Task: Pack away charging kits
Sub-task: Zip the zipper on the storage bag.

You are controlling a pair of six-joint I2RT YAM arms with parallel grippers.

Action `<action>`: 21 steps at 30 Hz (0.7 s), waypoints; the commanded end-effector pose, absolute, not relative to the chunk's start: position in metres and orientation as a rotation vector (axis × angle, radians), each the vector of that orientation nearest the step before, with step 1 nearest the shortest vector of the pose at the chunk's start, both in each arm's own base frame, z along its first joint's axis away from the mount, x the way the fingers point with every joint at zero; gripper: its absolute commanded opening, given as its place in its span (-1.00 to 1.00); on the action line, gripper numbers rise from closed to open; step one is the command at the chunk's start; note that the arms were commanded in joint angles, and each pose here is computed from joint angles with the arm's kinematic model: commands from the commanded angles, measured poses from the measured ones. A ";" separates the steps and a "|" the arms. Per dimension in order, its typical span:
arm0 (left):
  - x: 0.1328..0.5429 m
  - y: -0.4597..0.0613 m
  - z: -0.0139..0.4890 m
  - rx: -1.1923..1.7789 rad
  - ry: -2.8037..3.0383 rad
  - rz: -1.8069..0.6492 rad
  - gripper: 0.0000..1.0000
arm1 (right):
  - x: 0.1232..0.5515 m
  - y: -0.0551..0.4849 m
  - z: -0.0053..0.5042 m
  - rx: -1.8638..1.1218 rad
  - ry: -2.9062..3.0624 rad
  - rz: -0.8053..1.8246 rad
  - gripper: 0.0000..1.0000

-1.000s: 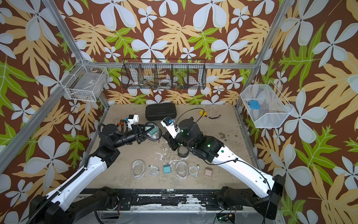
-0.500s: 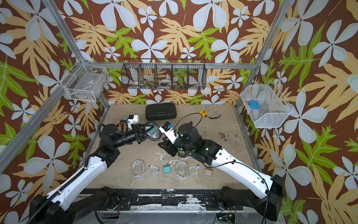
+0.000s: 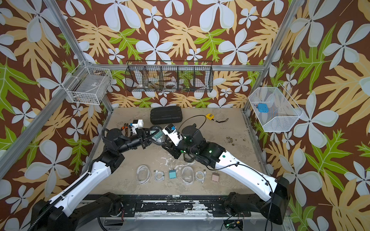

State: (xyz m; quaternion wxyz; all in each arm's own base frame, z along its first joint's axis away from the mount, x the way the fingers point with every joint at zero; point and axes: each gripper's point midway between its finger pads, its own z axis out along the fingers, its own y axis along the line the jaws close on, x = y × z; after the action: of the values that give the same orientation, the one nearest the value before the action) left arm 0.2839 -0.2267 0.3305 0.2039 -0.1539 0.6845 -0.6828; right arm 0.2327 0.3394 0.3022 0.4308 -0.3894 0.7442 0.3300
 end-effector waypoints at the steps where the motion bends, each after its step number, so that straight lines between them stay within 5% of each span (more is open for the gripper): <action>1: 0.280 -0.227 0.349 -0.373 1.853 -1.942 -0.81 | 0.236 0.340 0.303 -0.962 1.841 0.809 -0.37; 15: 0.283 -0.225 0.351 -0.404 1.835 -1.948 -0.81 | 0.247 0.336 0.305 -0.899 1.835 0.661 -1.00; 21: 0.282 -0.225 0.348 -0.407 1.848 -1.935 -0.81 | 0.269 0.312 0.312 -0.796 1.855 0.474 -1.00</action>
State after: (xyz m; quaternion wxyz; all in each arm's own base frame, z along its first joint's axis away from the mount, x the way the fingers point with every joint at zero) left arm 0.2876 -0.2233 0.3362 0.2136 -0.1659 0.6749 -0.6865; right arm 0.2478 0.3312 0.3076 0.4799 -0.3663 0.7538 0.2595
